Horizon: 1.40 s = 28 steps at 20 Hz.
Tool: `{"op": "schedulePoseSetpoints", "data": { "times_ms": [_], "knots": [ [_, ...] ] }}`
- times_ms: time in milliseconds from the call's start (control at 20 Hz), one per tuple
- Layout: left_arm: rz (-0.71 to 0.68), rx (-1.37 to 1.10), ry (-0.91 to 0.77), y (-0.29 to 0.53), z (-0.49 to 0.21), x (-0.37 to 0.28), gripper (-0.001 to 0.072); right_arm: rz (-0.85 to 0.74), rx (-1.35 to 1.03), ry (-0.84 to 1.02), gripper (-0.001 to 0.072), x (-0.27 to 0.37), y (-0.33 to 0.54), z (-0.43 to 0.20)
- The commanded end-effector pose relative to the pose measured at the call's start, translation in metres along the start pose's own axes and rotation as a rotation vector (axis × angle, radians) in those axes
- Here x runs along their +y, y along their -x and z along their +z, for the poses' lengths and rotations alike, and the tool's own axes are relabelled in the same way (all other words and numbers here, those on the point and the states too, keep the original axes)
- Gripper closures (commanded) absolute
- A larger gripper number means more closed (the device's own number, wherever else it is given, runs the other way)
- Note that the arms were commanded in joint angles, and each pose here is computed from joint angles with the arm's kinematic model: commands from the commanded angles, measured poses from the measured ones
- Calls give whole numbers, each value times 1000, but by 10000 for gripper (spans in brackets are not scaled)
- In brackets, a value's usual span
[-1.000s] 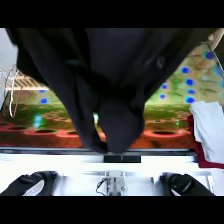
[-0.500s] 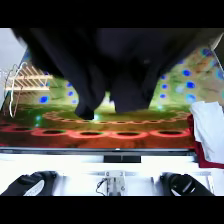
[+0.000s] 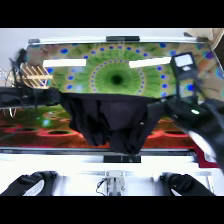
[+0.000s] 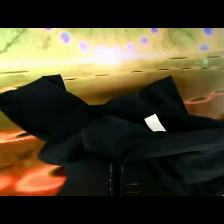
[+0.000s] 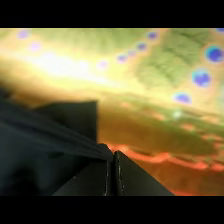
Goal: Fold the shirts.
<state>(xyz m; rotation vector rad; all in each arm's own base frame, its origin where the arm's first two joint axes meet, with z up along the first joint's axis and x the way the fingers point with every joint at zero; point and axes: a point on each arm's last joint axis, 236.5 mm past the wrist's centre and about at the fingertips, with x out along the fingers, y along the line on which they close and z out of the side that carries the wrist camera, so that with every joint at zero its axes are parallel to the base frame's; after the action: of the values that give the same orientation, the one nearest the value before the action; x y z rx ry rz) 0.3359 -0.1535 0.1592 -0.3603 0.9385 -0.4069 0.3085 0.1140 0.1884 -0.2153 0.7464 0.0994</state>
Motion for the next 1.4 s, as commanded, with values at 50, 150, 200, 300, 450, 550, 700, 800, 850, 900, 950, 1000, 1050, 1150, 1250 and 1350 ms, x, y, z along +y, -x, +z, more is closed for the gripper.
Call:
{"op": "schedulePoseSetpoints", "data": {
  "times_ms": [50, 150, 200, 300, 450, 550, 700, 800, 850, 900, 950, 1000, 1050, 1150, 1250, 1350],
  "knots": [
    [-72, -262, 149, -30, 52, 10, 642, -30, -176, -213, 638, -6, -93, 53],
    [-72, -370, 173, -27, 79, 15, 642, 14, -184, -383, 638, -16, -130, 62],
    [-64, -358, 183, -35, 78, 19, 641, 37, -139, -462, 637, -18, -148, 53],
    [-38, -231, 204, -69, 52, 30, 491, 92, -30, -539, 456, -5, -173, 30],
    [-3, 14, 220, -99, 2, 46, 8, 165, 27, -339, 134, 14, -165, 23],
    [37, 176, 146, -79, -25, 67, 11, 100, 96, -127, 135, -9, -132, 11],
    [115, 447, 207, -41, -82, 103, 20, 126, 377, -8, 135, -37, -84, -60],
    [101, 519, 211, -43, -113, 97, 23, 332, 520, -103, 135, -10, -63, -104],
    [84, 532, 204, -53, -128, 89, 22, 426, 541, -154, 134, 7, -59, -116],
    [51, 552, 201, -67, -147, 77, 22, 503, 560, -195, 60, 23, -58, -127],
    [16, 569, 204, -80, -164, 63, 22, 559, 586, -219, 41, 37, -57, -138],
    [-14, 575, 205, -93, -179, 50, 22, 616, 613, -240, 41, 51, -57, -150],
    [-33, 566, 199, -106, -190, 40, 22, 655, 626, -249, 41, 60, -57, -159],
    [-32, 526, 189, -127, -196, 28, 22, 713, 660, -272, 41, 74, -56, -175],
    [-29, 509, 200, -144, -199, 21, 23, 730, 693, -274, 41, 78, -55, -188],
    [-16, 539, 220, -154, -209, 24, 25, 740, 717, -286, 41, 82, -55, -199]
  ]
}}
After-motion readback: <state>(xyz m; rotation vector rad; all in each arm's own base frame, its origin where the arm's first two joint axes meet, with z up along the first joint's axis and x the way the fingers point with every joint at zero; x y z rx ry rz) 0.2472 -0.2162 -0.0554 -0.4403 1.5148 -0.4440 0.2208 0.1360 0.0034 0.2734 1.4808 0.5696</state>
